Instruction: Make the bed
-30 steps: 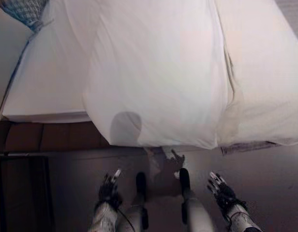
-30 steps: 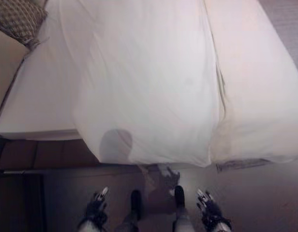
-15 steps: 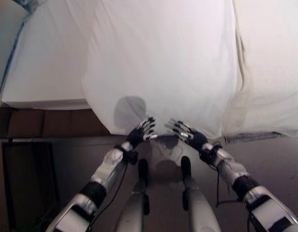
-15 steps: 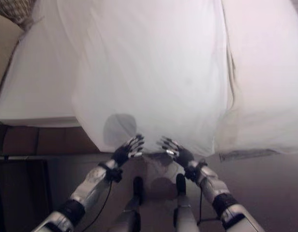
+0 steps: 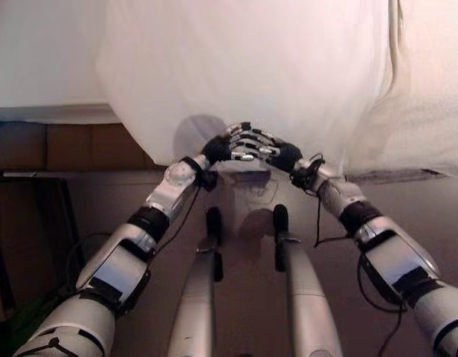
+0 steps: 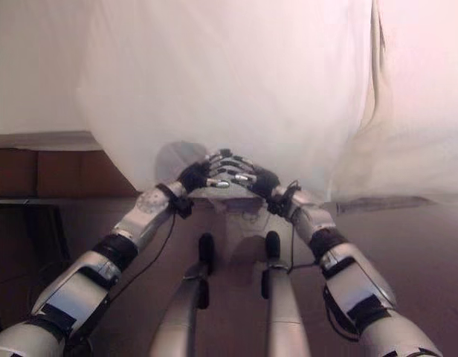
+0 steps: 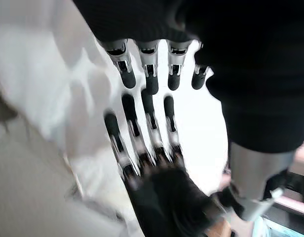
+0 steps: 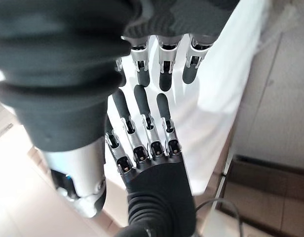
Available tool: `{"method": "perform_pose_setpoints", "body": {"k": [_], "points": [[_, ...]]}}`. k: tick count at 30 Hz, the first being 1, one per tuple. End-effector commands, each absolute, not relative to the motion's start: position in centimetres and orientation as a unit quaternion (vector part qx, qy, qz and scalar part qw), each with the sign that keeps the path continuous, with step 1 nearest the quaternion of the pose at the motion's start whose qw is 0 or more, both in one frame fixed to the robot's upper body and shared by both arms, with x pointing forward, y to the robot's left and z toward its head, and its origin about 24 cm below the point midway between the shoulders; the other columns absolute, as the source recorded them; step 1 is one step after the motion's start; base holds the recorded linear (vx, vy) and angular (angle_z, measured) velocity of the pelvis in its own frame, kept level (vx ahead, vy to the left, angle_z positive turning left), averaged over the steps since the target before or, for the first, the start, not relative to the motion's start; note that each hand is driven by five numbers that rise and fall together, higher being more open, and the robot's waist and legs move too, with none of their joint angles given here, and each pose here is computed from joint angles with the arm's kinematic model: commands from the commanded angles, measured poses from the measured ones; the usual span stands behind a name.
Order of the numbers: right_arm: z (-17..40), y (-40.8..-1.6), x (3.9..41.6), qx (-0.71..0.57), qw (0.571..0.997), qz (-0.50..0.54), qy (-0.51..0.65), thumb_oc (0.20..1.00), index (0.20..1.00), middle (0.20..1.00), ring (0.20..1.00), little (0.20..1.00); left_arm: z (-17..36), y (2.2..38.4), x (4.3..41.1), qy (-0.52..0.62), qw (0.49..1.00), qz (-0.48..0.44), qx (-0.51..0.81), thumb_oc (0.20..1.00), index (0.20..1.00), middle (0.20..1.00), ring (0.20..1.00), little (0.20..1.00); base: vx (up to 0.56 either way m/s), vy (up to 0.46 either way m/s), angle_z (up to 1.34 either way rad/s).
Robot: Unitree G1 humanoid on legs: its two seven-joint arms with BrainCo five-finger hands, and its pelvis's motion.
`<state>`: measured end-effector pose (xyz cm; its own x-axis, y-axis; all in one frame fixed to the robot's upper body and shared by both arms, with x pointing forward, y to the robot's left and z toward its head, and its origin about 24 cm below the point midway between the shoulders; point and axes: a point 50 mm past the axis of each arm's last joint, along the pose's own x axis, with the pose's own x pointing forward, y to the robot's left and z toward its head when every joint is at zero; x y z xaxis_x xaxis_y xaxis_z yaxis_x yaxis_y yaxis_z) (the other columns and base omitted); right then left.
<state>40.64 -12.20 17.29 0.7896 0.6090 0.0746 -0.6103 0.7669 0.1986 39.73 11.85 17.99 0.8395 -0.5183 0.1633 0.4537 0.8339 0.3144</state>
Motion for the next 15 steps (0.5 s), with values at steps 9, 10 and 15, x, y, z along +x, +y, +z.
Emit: {"method": "perform_pose_setpoints", "body": {"k": [9, 10, 15], "points": [[22.5, -17.2, 43.0, 0.08, 0.99, 0.106, -0.046, 1.0, 1.0, 1.0, 1.0, 1.0, 23.2, 18.8, 42.1, -0.128, 0.976, -0.046, 0.172, 1.0, 1.0, 1.0, 1.0, 1.0, -0.01, -0.018, -0.05], [22.7, -18.7, 42.9, 0.076, 0.993, 0.071, -0.048, 1.0, 1.0, 1.0, 1.0, 1.0, 22.9, 20.3, 42.0, -0.118, 0.981, -0.025, 0.155, 1.0, 1.0, 1.0, 1.0, 1.0, 0.01, -0.018, 0.04], [22.5, -22.7, 42.4, 0.049, 0.998, 0.0, -0.032, 1.0, 1.0, 1.0, 1.0, 1.0, 23.2, 23.0, 41.6, -0.11, 0.981, 0.013, 0.159, 1.0, 1.0, 1.0, 1.0, 1.0, 0.02, -0.024, 0.02]]}}
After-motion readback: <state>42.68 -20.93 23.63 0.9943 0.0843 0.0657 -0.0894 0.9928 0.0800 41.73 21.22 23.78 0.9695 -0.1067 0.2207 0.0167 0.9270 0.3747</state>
